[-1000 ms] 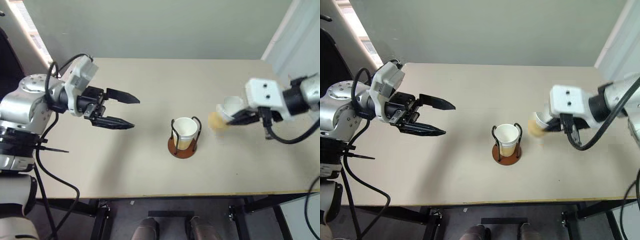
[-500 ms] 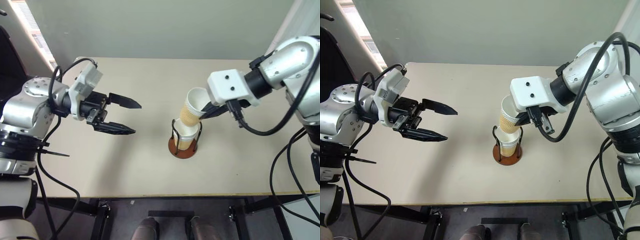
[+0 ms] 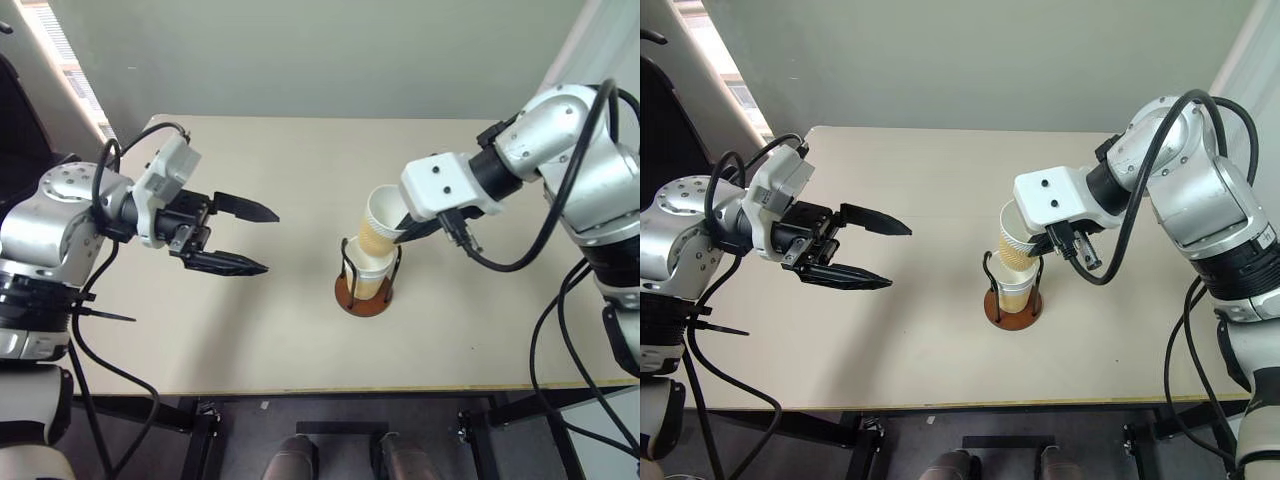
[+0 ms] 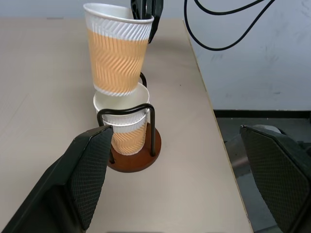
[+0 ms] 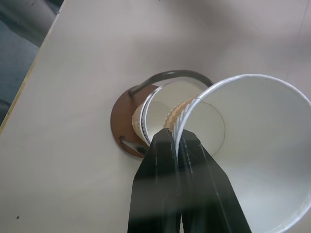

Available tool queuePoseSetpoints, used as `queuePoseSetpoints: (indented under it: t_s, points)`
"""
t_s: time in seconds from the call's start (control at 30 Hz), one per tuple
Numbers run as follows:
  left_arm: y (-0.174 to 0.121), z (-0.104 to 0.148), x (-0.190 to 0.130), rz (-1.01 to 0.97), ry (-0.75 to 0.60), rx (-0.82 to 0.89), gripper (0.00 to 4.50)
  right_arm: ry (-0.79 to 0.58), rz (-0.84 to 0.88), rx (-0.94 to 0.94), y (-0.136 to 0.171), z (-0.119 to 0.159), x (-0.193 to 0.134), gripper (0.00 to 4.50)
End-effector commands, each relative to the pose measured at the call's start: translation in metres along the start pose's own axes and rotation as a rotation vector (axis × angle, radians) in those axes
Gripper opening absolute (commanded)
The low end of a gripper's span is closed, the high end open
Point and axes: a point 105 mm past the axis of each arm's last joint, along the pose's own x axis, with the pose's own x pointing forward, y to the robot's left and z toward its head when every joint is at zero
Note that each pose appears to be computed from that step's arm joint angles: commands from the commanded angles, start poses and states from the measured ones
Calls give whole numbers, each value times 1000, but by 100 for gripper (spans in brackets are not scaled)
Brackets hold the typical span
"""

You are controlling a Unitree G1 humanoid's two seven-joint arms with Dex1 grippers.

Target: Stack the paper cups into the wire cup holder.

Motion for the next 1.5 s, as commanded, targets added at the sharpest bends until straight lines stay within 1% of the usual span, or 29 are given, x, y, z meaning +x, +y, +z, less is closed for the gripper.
queuePoseSetpoints:
  t_s: [0.03,0.3,0.83,1.5]
  points:
    - [-5,11,-3,-22,-3,47,450,-3,-3,-33,-1,5,-2,2]
    - [-6,12,-3,-20,10,45,450,-15,13,-38,2,5,4,2]
    - [-5,15,-4,-17,22,51,450,-15,17,-29,7,3,5,2]
    - [-3,16,-3,-13,8,60,450,24,20,-33,9,-5,7,2]
